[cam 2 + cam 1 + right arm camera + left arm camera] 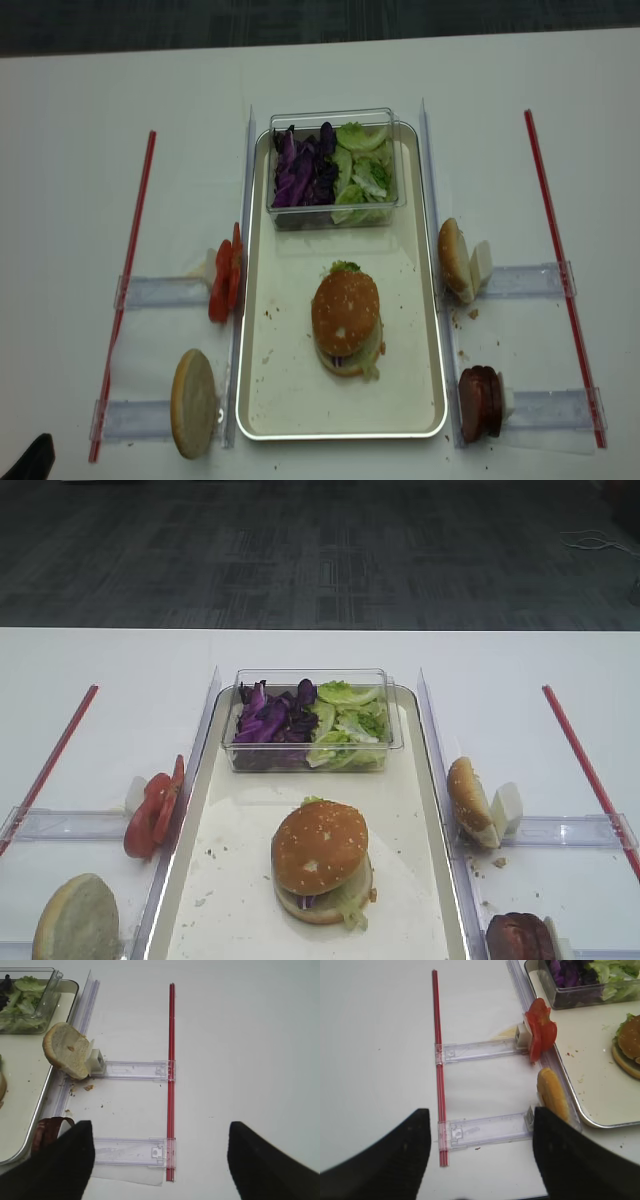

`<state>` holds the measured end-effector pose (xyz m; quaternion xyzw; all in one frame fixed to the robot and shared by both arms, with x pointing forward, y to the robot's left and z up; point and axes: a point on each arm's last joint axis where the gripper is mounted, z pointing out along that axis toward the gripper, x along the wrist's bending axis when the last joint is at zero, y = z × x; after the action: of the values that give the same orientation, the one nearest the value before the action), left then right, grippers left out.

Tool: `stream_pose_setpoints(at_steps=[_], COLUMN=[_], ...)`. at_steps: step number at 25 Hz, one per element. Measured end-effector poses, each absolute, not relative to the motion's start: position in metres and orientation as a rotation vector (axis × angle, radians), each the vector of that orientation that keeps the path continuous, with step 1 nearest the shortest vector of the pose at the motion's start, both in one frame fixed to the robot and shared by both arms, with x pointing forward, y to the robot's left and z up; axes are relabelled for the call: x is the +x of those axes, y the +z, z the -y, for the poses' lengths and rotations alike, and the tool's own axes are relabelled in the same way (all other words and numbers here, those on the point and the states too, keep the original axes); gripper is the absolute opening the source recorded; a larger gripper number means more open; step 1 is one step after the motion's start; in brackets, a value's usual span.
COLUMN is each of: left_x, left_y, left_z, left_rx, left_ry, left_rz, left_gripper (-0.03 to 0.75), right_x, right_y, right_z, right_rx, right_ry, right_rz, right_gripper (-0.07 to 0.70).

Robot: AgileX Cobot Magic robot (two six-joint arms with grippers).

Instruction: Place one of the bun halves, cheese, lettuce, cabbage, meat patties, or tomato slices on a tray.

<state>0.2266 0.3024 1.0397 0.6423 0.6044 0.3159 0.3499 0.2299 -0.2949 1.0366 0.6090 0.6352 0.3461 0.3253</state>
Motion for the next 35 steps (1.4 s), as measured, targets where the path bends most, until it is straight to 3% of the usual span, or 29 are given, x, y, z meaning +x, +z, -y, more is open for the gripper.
stream_pose_setpoints(at_steps=[35], left_x=[0.2266], left_y=[1.0397], left_z=[-0.3024], left_rx=[1.664], left_ry=[0.818], left_rz=[-1.566], left_gripper=[0.421], right_x=[0.2301], right_y=[1.0360], right_z=[0.2949], right_rx=[1.598], right_ry=[0.906], right_rz=[-1.667], right_gripper=[0.558])
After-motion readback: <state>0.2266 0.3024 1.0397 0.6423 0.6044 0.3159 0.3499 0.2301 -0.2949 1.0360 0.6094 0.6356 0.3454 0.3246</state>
